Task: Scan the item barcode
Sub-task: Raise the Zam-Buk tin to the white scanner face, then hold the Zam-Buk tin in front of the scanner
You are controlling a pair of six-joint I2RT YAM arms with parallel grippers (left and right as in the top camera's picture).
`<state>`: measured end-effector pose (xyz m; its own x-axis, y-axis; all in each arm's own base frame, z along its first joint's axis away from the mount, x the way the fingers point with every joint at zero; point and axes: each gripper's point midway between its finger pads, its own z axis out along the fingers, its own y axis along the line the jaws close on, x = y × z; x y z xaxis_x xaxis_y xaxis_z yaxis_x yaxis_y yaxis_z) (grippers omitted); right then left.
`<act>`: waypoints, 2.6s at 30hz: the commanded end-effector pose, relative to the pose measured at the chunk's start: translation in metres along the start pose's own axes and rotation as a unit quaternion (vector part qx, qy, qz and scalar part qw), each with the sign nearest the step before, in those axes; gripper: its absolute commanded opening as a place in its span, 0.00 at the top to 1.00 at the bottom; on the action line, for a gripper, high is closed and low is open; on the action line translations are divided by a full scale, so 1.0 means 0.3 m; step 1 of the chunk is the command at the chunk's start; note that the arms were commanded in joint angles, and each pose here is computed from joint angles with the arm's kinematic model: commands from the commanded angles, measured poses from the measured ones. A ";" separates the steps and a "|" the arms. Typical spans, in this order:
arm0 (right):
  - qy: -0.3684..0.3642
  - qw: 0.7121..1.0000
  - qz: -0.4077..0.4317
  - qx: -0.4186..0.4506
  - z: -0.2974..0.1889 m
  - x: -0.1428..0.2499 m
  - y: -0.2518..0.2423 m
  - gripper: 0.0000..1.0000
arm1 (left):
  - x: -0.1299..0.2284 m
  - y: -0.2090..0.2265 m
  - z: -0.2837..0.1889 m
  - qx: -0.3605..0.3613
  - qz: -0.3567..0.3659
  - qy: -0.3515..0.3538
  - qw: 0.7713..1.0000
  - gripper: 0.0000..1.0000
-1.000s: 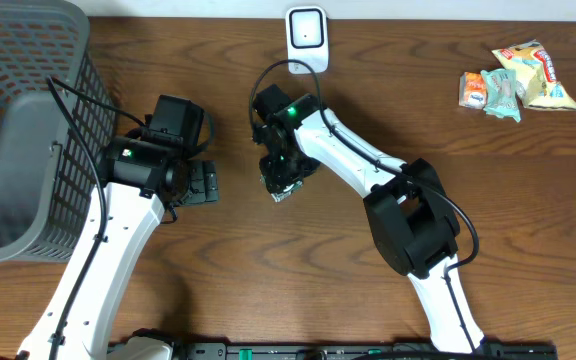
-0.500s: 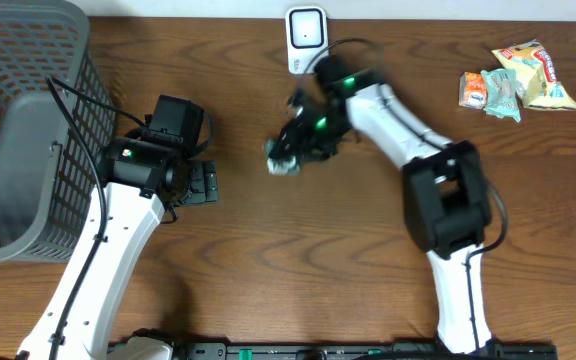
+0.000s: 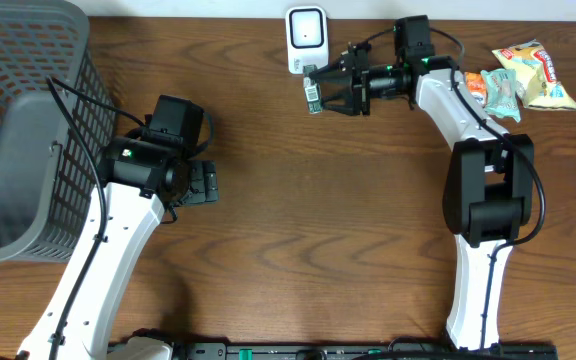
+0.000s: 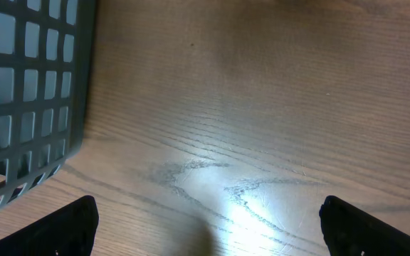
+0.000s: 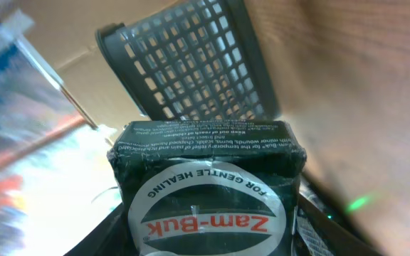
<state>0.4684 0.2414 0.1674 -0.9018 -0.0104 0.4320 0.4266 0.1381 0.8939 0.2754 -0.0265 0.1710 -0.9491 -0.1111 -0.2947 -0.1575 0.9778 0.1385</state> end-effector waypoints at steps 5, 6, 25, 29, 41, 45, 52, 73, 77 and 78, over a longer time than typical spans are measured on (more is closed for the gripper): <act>0.021 0.979 0.201 -0.011 -0.011 0.033 0.041 0.63 | 0.001 0.008 0.004 -0.006 -0.001 0.002 1.000 0.02; 0.018 0.979 0.202 -0.011 -0.011 0.029 0.044 0.63 | 0.001 0.008 0.004 -0.006 -0.001 0.002 1.000 0.02; -0.016 0.986 0.166 -0.009 -0.007 -0.021 0.062 0.62 | 0.001 0.008 0.004 -0.006 -0.001 0.002 1.000 0.02; -0.048 0.985 0.164 -0.006 -0.009 -0.060 0.058 0.62 | 0.001 0.009 0.004 -0.006 -0.001 0.002 1.000 0.02; -0.361 0.900 -0.242 -0.038 -0.092 -0.361 0.354 0.53 | 0.001 0.008 0.004 -0.006 -0.001 0.002 1.000 0.02; -0.459 0.835 -0.303 0.029 -0.114 -0.439 0.340 0.54 | 0.001 0.008 0.004 -0.006 -0.001 0.002 1.000 0.02; -0.564 0.685 -0.421 0.188 -0.069 -0.470 0.330 0.54 | 0.001 0.008 0.004 -0.006 -0.002 0.002 1.000 0.02; -0.612 0.487 -0.492 0.382 -0.099 -0.568 0.196 0.44 | 0.001 0.008 0.004 -0.006 -0.001 0.002 1.000 0.02; -0.610 0.490 -0.495 0.378 -0.116 -0.576 0.201 0.46 | 0.001 0.008 0.004 -0.006 -0.002 0.002 1.000 0.02; -0.618 0.484 -0.488 0.382 -0.133 -0.573 0.206 0.46 | 0.001 0.008 0.004 -0.006 -0.001 0.002 1.000 0.02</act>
<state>0.6534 0.2071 0.1369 -0.2253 0.1001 -0.9691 0.0464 0.9947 0.0920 0.2753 -0.0264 0.1710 -0.9492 -0.1110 -0.2945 -0.1575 0.9777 0.1390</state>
